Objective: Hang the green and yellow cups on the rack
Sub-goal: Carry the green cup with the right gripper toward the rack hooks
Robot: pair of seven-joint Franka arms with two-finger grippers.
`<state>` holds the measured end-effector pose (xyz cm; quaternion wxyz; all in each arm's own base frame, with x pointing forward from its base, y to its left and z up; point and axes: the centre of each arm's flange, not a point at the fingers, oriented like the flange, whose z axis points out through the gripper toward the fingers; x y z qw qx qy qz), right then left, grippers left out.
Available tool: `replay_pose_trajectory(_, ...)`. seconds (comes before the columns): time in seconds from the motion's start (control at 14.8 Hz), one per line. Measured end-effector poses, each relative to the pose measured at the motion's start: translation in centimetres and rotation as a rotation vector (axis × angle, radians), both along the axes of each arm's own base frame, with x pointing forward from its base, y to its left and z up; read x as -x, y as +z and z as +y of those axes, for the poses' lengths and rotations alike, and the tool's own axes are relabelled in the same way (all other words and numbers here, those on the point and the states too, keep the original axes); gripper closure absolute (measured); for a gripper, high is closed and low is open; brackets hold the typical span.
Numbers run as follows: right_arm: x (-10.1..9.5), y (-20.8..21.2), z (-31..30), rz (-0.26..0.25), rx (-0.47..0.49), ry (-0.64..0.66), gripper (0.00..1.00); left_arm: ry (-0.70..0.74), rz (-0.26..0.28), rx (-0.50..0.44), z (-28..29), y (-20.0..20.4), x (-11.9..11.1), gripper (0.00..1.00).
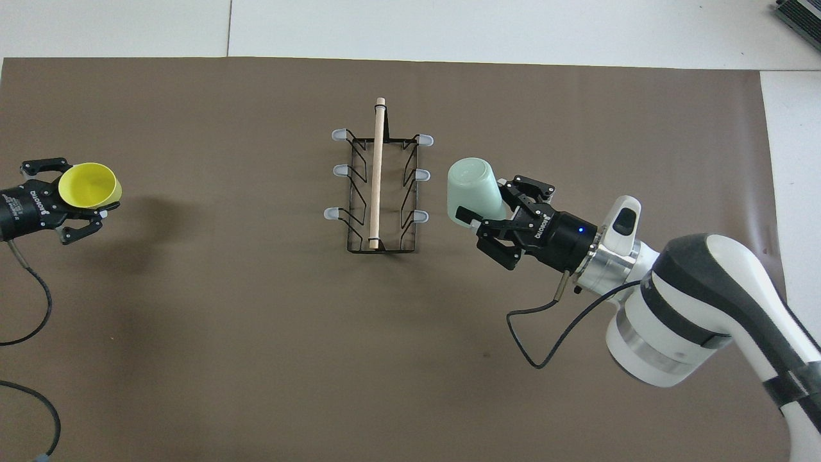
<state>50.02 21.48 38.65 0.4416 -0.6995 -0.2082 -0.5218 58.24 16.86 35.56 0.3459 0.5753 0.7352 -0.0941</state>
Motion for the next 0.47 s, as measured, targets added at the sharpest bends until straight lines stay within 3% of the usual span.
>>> replay_pose_trajectory(0.47, 0.7, -3.2, 2.6, -0.015, -0.005, -0.010, 0.35, -0.106, -0.011, -0.143, 0.5, 3.3, -0.7, 0.32)
